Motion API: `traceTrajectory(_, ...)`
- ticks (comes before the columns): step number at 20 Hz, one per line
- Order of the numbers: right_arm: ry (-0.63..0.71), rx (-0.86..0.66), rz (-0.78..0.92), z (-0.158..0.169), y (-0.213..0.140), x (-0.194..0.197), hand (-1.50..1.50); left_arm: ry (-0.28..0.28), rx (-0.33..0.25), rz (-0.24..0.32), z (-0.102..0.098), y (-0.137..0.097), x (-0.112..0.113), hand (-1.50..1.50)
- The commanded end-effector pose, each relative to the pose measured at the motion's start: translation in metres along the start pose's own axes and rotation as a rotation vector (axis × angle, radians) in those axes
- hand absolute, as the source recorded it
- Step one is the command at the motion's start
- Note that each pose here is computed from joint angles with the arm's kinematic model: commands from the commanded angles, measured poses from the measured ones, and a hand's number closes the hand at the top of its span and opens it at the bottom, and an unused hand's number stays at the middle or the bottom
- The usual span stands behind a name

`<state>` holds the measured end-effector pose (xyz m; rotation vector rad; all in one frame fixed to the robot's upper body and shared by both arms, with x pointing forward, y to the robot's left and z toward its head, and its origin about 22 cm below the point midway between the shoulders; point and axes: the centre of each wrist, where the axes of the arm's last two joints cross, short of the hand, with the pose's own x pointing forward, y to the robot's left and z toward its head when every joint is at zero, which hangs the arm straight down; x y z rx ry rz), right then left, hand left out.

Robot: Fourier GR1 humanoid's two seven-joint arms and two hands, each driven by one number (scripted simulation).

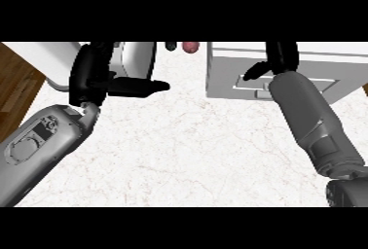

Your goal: Pick up the can, place it into the drawer and close the drawer

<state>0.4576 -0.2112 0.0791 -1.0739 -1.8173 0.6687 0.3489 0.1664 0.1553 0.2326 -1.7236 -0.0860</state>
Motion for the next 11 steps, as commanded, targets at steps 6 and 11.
traceTrajectory(6, 0.119, -0.095, -0.518, -0.027, 0.002, 0.061, -1.5, 0.009, 0.03, -0.003, 0.003, 0.015, -0.011, -1.5)
traceTrajectory(11, 0.112, -0.113, -0.535, -0.019, 0.007, 0.05, -1.5, 0.021, 0.021, 0.013, 0.019, 0.013, -0.009, -1.5)
